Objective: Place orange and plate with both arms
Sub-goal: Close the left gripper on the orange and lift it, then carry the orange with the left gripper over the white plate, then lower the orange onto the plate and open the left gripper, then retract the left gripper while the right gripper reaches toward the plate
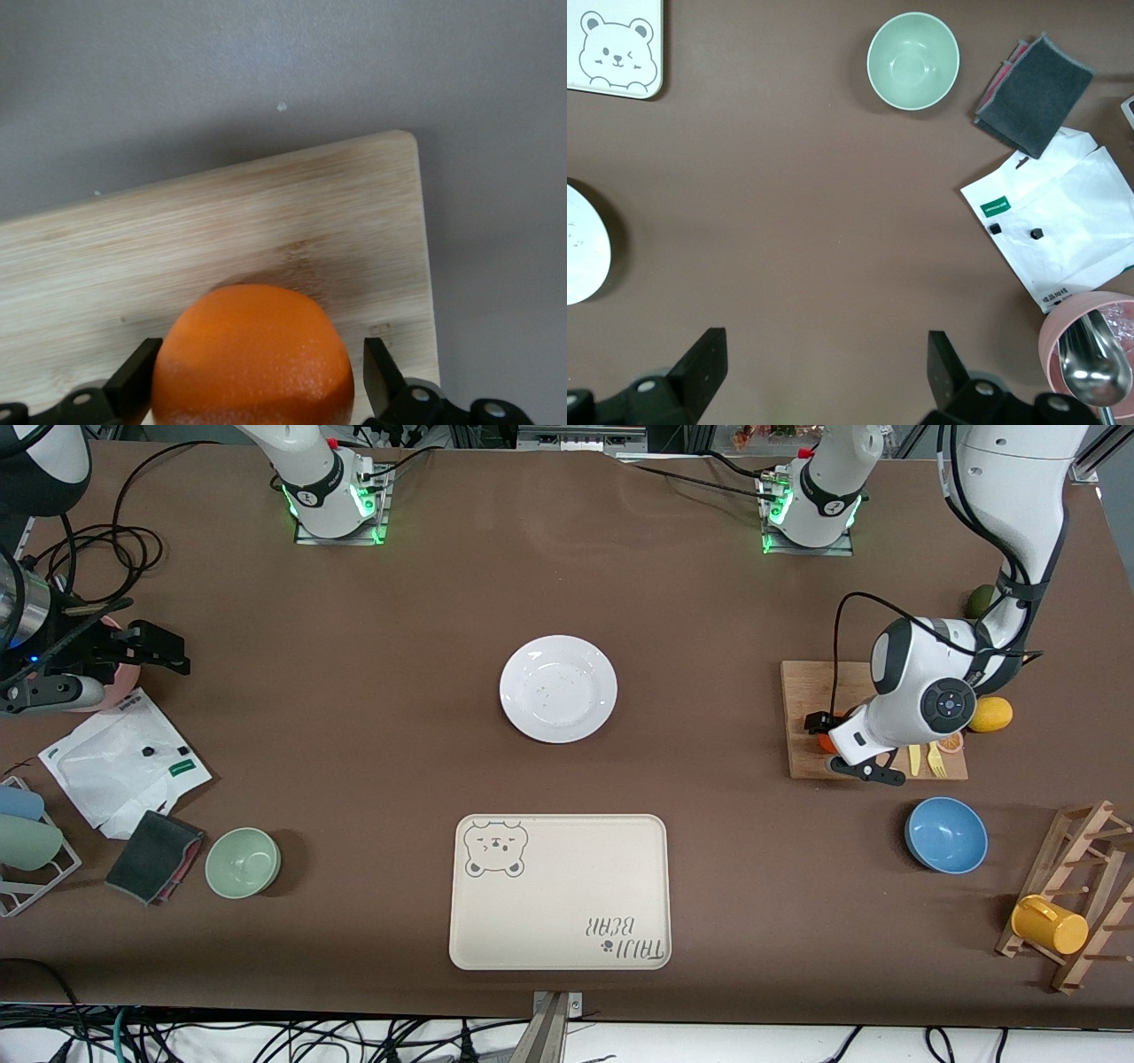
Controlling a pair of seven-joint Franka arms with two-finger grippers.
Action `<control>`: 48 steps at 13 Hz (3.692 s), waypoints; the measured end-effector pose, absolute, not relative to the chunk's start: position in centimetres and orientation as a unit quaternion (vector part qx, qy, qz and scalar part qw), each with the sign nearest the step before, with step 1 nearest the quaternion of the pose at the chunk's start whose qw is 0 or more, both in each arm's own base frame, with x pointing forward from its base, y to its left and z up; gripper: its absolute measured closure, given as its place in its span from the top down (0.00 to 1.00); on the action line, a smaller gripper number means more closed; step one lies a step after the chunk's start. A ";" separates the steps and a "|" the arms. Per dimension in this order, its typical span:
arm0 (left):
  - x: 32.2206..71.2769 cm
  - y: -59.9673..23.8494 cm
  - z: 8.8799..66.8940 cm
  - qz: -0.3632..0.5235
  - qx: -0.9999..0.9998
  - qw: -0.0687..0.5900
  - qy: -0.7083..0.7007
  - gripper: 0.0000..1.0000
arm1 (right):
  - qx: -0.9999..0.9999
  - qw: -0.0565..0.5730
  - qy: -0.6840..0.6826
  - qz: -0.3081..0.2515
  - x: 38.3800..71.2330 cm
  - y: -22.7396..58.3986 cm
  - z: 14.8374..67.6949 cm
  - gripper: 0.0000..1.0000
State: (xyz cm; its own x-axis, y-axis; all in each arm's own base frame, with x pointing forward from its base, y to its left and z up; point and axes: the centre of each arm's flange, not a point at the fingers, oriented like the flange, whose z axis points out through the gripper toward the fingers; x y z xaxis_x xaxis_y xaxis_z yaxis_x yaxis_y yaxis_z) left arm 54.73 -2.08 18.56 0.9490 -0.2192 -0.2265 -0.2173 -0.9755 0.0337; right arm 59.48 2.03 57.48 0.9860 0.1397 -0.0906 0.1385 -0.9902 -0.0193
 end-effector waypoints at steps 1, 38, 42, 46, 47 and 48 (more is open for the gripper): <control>54.8 -2.1 18.7 -0.113 0.987 0.005 -0.117 0.85 | -0.996 0.006 -0.070 0.046 59.5 2.0 57.5 1.00; 50.7 -49.7 25.2 -0.090 0.972 0.057 0.208 1.00 | -0.997 0.006 -0.065 0.051 59.7 1.4 57.0 1.00; 54.7 -42.5 34.4 -0.090 0.979 0.034 0.181 1.00 | -0.996 0.005 -0.067 0.064 60.2 1.8 55.5 1.00; 58.4 -33.7 38.5 -0.097 0.990 0.027 0.099 1.00 | -0.995 0.005 -0.071 0.066 60.3 2.2 55.1 1.00; 59.2 -31.5 39.2 -0.100 0.992 0.028 0.075 1.00 | -0.995 0.006 -0.077 0.069 60.4 3.0 54.9 1.00; 60.1 -28.9 40.1 -0.101 0.993 0.030 0.050 1.00 | -0.994 0.007 -0.086 0.072 60.4 4.1 54.6 1.00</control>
